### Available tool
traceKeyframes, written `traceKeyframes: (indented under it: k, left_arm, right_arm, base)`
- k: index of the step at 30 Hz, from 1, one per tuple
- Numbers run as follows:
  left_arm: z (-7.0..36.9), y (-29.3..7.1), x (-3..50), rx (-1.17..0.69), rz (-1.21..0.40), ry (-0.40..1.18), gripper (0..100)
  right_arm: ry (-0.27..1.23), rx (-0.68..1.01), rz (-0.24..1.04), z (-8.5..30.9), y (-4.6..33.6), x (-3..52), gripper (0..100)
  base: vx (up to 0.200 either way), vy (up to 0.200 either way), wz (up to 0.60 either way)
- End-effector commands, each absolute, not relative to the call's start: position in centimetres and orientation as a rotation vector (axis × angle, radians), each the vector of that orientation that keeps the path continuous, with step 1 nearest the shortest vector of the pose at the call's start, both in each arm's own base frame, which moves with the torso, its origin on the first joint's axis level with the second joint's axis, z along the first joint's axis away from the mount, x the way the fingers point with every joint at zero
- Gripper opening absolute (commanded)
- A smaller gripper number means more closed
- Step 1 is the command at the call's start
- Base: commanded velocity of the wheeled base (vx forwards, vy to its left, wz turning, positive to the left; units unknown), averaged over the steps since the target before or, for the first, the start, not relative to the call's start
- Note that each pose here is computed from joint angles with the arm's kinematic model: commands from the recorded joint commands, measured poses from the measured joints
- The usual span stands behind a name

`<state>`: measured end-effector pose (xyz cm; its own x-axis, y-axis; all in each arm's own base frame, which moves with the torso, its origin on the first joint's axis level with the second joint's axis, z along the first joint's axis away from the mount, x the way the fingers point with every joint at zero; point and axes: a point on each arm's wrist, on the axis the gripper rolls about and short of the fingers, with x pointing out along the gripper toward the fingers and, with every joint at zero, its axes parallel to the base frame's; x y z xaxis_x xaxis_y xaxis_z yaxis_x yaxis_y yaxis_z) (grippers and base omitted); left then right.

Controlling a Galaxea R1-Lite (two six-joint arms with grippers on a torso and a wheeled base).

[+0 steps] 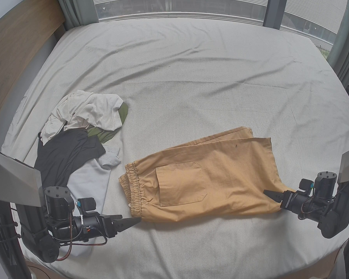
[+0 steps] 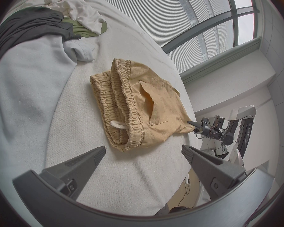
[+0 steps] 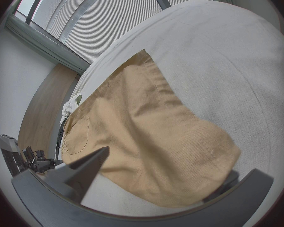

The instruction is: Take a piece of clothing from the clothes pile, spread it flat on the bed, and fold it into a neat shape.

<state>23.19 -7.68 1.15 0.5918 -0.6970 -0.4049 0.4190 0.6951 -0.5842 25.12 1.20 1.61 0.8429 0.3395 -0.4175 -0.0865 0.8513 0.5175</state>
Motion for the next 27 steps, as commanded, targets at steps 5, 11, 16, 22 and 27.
traceKeyframes:
  k: [5,11,16,22,27]
  left_arm:
    - [1.1,-8.0,24.9,-0.456,-0.633,0.607,100]
    - [1.4,-8.0,25.4,-0.456,-0.635,0.580,100]
    - [1.8,-8.1,26.1,-0.473,-0.633,0.552,100]
    - [3.8,-8.0,27.2,-0.474,-0.641,0.446,100]
    - [4.5,-8.2,28.6,-0.477,-0.649,0.388,100]
  right_arm:
    - [0.230,0.502,0.098,7.2,-3.7,25.4,100]
    - [0.103,0.502,0.091,9.6,-4.9,26.6,100]
    - [0.058,0.501,0.172,10.7,-3.8,28.0,100]
    - [0.005,0.475,0.340,12.5,-1.2,29.9,100]
    - [0.008,0.465,0.450,12.9,0.3,30.3,100]
  base:
    - [0.000,0.000,0.00]
    - [0.000,0.000,0.00]
    - [0.000,0.000,0.00]
    - [0.000,0.000,0.00]
    - [0.000,0.000,0.00]
